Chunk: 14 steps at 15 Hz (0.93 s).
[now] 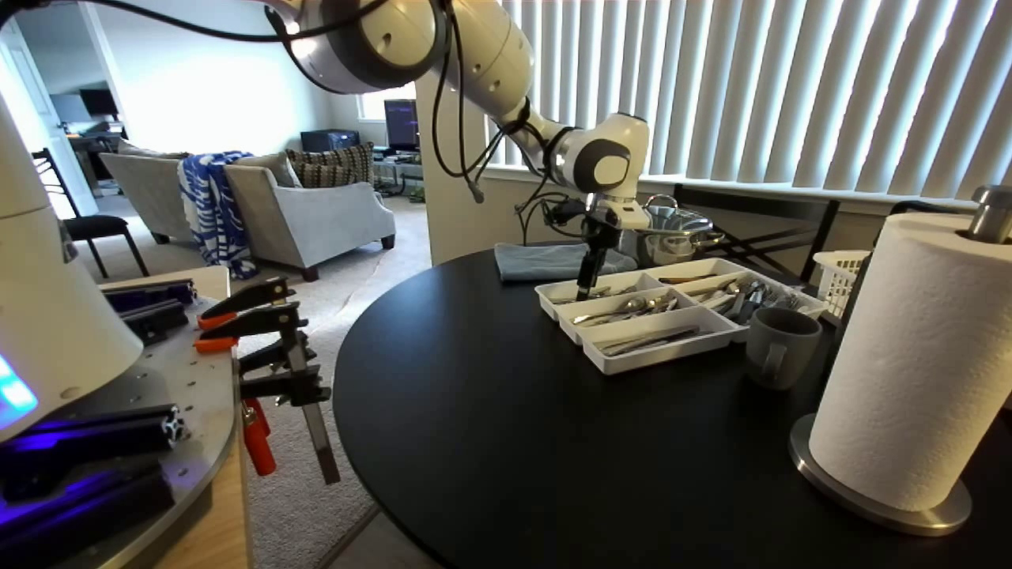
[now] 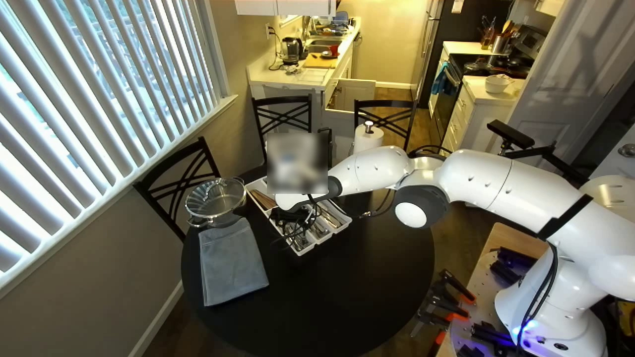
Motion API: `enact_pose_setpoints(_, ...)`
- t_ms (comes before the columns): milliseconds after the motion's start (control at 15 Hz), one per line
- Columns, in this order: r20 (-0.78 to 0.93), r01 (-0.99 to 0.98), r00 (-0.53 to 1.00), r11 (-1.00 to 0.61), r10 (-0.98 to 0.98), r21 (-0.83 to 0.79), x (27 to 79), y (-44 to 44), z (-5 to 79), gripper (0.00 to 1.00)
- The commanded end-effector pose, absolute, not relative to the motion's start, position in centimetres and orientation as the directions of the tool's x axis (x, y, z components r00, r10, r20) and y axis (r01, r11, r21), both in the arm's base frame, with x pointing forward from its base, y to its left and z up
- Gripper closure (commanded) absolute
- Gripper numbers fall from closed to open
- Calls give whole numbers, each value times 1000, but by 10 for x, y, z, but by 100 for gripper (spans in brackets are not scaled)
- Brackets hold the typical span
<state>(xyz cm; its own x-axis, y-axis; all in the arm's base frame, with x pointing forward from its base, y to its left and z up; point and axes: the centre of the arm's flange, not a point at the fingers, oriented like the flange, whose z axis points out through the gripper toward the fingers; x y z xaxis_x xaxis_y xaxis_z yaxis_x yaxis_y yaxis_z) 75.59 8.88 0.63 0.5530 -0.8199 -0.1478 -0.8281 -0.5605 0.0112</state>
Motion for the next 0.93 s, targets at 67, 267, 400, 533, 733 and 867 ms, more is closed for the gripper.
enact_pose_setpoints(67,-224,-852,500,-522,-837,49,818,99,-31,38)
enact_pose_setpoints(267,-234,-843,510,-535,-828,53,815,102,-32,58)
enact_pose_setpoints(400,-234,-833,526,-551,-818,52,814,105,-33,71)
enact_pose_setpoints(533,-222,-814,556,-579,-801,53,814,106,-33,57)
enact_pose_setpoints(733,-217,-751,637,-659,-739,42,813,106,-34,74)
enact_pose_setpoints(867,-209,-676,715,-736,-667,37,813,106,-35,87)
